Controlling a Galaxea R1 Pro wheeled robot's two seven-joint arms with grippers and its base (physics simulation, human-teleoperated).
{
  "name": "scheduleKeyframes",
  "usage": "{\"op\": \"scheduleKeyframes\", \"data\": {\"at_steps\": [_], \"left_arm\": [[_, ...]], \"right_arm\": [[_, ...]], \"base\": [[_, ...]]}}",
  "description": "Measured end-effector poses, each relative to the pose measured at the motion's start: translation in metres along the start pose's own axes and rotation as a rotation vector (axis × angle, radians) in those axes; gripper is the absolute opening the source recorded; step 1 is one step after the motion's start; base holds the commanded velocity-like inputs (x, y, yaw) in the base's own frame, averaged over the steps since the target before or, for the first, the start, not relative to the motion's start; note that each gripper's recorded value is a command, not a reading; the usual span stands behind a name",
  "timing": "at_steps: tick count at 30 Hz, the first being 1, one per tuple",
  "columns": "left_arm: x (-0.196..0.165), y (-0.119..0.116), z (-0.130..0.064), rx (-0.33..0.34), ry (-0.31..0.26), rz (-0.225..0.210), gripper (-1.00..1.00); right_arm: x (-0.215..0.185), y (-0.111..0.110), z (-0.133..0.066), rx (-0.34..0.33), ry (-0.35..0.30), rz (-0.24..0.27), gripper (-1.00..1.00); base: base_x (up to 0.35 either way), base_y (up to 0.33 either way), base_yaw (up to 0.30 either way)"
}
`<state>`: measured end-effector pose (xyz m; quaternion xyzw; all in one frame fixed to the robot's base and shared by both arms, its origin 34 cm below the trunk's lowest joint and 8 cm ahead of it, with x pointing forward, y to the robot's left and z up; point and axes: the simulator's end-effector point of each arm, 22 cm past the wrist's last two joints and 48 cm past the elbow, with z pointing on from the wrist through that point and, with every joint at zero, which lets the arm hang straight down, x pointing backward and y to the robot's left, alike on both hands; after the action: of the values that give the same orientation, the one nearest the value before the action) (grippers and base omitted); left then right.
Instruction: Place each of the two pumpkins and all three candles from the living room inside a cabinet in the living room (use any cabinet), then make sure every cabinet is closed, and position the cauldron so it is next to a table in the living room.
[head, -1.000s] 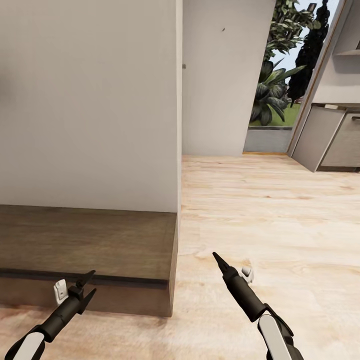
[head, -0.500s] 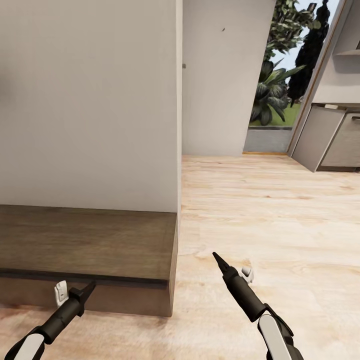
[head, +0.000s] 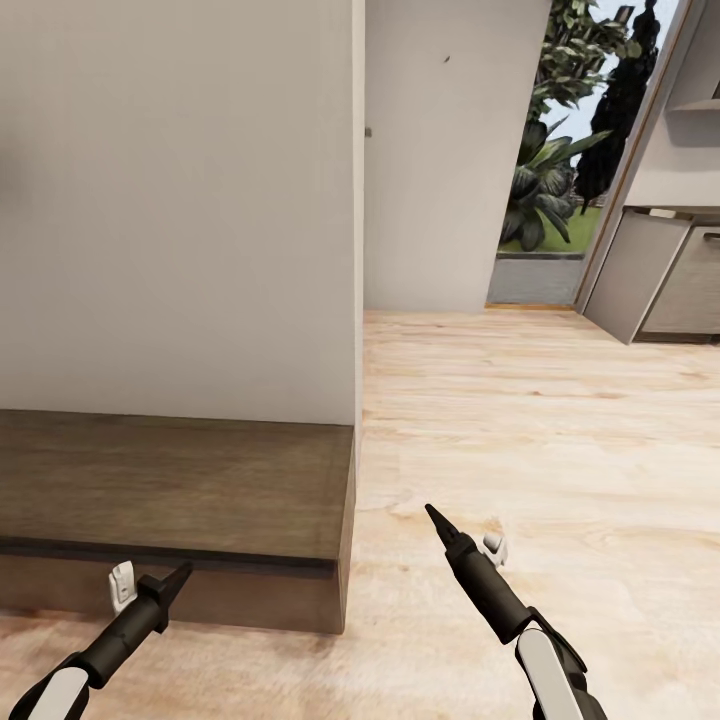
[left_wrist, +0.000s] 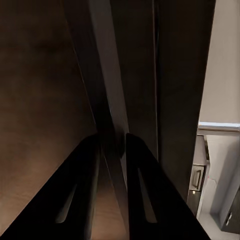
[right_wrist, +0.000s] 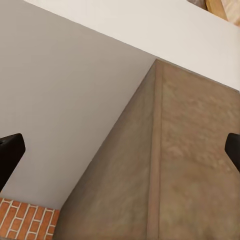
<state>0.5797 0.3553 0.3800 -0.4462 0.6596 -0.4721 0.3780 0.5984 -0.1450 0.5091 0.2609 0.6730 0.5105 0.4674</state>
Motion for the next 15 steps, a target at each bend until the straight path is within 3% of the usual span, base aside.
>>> {"op": "scheduleKeyframes", "data": {"at_steps": [15], "left_arm": [[0.0,-0.0001,0.0002,0.001,-0.002,-0.001,-1.0]], "right_arm": [[0.0001,-0.0001,0.0,0.0,0.0,0.0,1.0]], "base": [[-0.002,0.0,0.0]]}}
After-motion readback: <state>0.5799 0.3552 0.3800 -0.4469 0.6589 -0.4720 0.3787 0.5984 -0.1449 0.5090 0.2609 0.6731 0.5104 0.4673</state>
